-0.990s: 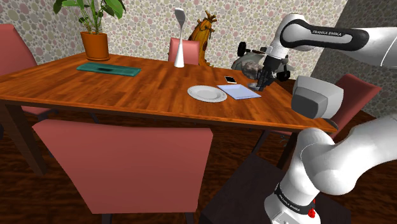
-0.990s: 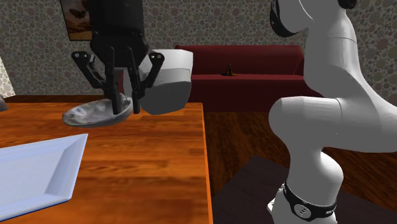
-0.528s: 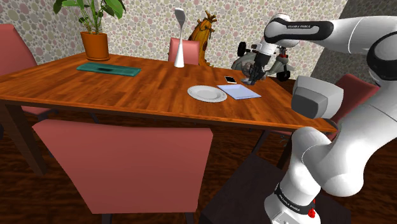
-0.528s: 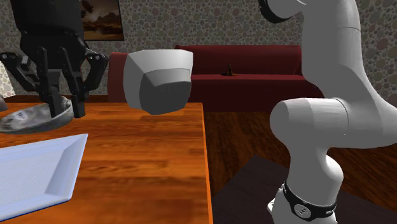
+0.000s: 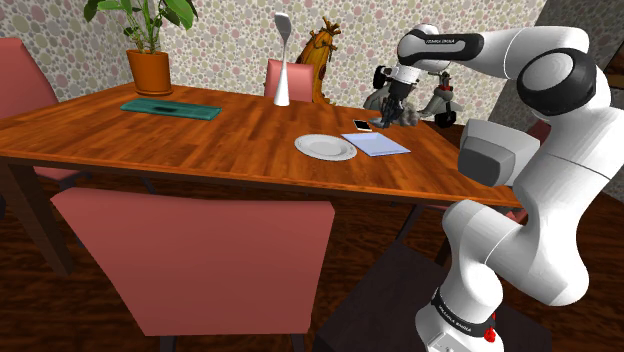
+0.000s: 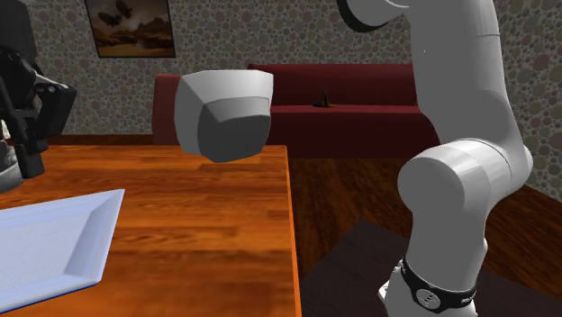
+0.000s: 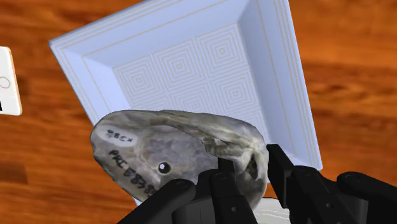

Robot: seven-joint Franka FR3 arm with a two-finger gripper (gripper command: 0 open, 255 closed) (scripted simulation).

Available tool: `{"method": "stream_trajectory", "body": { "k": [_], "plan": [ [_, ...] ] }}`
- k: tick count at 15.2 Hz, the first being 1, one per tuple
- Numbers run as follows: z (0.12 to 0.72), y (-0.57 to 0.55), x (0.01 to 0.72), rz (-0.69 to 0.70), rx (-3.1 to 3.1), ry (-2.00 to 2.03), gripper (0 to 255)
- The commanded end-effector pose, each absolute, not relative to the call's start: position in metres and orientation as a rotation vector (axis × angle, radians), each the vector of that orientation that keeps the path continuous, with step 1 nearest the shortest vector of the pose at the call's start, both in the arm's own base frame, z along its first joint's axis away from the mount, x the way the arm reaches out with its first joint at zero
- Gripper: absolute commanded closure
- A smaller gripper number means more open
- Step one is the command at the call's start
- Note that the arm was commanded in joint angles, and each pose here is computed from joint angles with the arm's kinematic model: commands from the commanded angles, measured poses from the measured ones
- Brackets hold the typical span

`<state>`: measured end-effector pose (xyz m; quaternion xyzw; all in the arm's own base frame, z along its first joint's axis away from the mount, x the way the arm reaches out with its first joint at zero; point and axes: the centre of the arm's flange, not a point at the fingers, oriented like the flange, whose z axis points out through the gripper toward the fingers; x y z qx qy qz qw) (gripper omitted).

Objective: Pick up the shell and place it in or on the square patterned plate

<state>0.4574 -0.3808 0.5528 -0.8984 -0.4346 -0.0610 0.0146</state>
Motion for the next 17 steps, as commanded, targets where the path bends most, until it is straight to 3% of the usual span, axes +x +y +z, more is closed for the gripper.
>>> {"method": "stream_trajectory", "body": {
  "k": [1, 12, 17],
  "plan": [
    [0.544, -0.381, 0.458, -0.188, -2.797, -1.353, 255],
    [0.483, -0.381, 0.458, -0.188, -2.797, -1.353, 255],
    [0.483, -0.381, 0.458, -0.188, -2.797, -1.353, 255]
  ]
}}
